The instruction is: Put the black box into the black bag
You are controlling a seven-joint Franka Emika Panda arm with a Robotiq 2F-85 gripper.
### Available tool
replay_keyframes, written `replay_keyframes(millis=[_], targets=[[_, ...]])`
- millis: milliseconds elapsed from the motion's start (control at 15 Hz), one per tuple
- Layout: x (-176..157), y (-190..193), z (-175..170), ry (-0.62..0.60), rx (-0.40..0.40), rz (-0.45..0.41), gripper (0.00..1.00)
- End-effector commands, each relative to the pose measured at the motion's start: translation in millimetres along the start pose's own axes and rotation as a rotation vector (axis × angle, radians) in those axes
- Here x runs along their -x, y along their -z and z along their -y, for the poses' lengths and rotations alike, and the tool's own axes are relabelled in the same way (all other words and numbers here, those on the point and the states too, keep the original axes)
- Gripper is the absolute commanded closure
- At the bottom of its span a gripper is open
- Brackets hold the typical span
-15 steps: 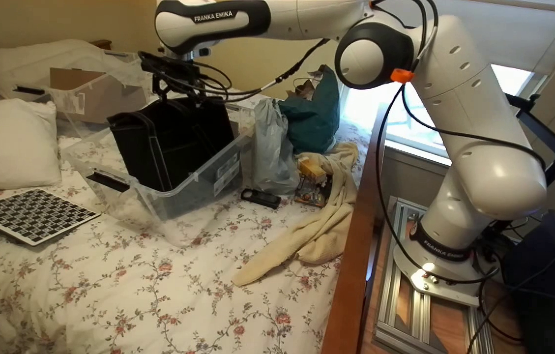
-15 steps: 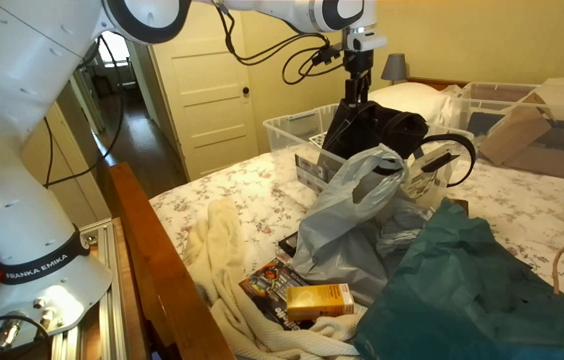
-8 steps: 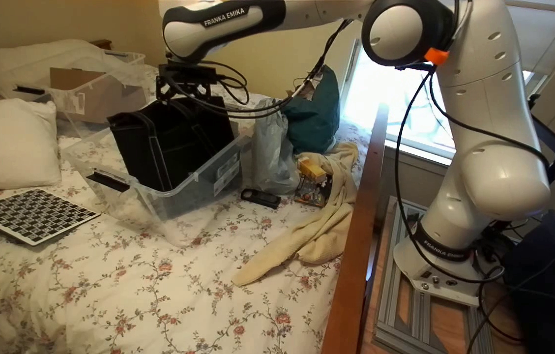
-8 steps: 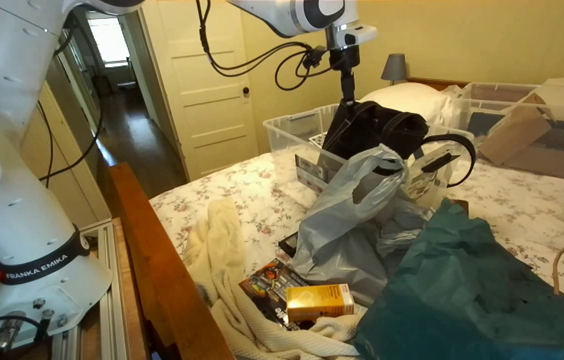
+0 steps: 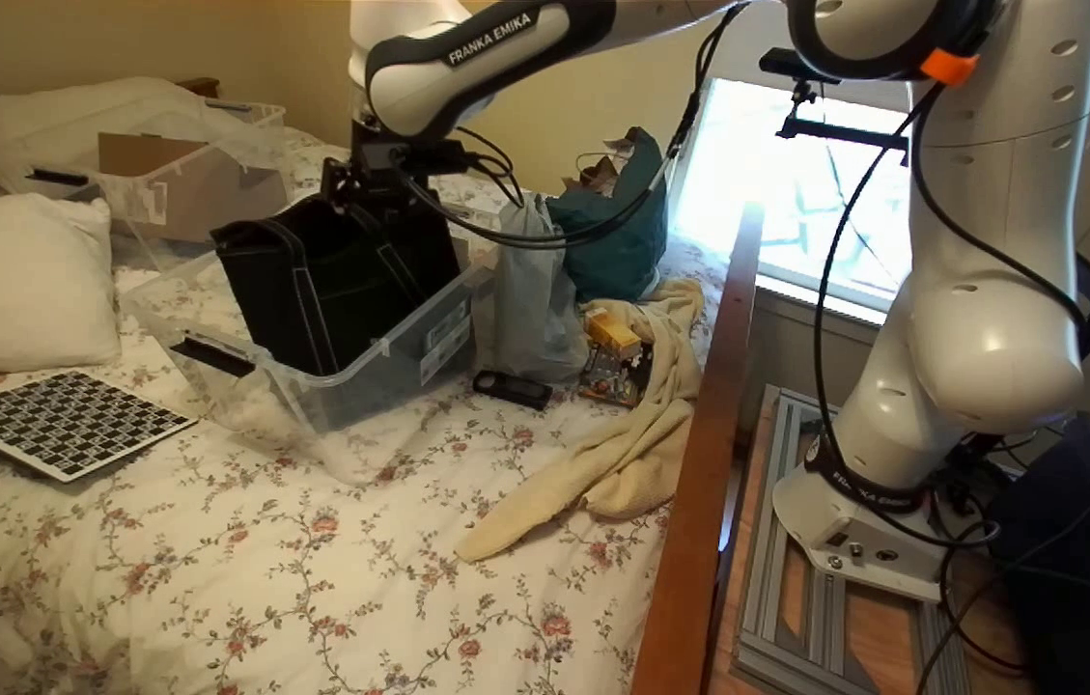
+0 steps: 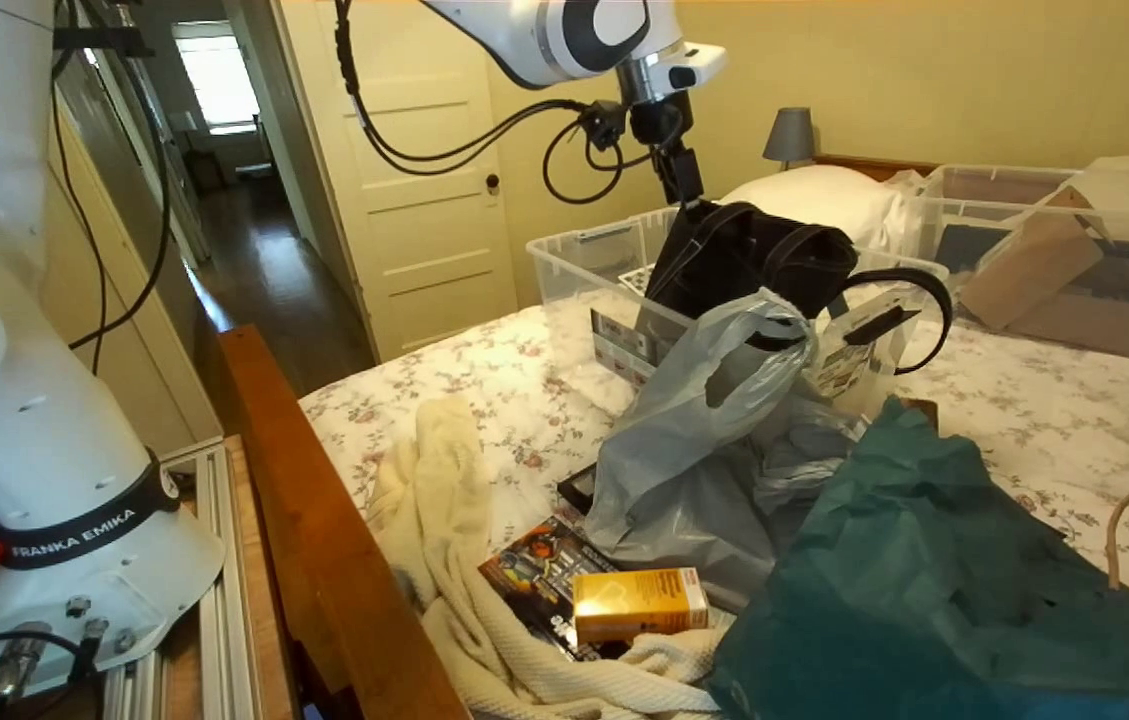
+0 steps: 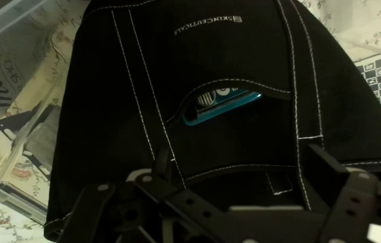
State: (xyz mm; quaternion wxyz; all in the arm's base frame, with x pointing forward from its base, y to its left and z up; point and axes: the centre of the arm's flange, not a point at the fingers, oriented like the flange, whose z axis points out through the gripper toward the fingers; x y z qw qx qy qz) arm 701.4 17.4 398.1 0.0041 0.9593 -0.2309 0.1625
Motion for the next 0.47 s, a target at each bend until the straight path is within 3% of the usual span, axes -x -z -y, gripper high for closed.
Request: replay_keyframes(millis=[0, 133, 200, 400], targets=[[32.4, 13.6, -16.1, 0.067, -0.015, -0.03, 0.0], [38.1, 15.1, -18.1, 0.084, -0.022, -0.037, 0.0], [17.0, 4.9, -8.0, 0.053, -0.017, -0.017, 0.0], [24.2, 7.6, -11.3, 0.064, -0.022, -0.02, 0.0]])
